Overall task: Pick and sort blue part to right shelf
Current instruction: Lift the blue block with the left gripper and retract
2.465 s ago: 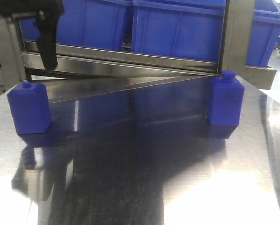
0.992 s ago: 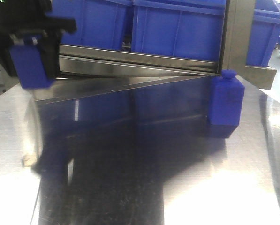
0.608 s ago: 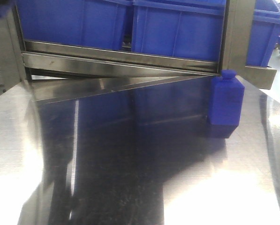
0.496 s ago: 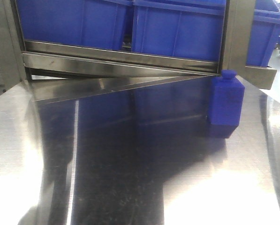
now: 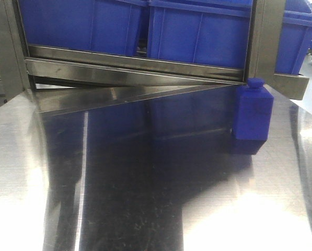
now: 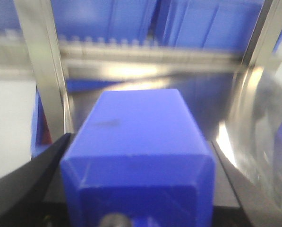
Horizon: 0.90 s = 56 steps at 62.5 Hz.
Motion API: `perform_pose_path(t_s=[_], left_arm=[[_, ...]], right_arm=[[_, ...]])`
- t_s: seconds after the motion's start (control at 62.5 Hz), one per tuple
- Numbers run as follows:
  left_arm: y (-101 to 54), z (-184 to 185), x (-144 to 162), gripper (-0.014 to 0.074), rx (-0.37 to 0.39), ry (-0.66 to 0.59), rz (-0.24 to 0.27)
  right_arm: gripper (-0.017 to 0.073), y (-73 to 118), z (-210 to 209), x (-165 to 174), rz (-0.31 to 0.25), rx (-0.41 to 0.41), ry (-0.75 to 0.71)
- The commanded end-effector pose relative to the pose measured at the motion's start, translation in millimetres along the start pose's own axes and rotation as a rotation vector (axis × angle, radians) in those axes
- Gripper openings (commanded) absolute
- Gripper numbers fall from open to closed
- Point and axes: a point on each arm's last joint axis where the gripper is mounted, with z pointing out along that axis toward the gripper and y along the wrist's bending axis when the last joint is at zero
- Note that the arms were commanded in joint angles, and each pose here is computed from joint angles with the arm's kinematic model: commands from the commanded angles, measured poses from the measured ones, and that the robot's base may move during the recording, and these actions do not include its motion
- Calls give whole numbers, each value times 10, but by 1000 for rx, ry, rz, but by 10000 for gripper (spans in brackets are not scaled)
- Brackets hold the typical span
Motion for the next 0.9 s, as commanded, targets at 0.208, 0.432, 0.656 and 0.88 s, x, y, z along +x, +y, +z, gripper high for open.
perform_pose_path(t_s=[0.208, 0.432, 0.656, 0.88], left_arm=[[-5, -129, -48, 321, 34, -181, 16], [0, -134, -72, 321, 27, -208, 41], [0, -134, -72, 321, 27, -208, 41], [0, -134, -72, 321, 27, -208, 41]], right_arm=[[92, 19, 166, -1219, 47, -32, -40], [527, 192, 725, -1630, 146, -186, 179], [606, 431, 1237, -1579, 132, -283, 427], [606, 694, 1882, -1421, 130, -298, 869]])
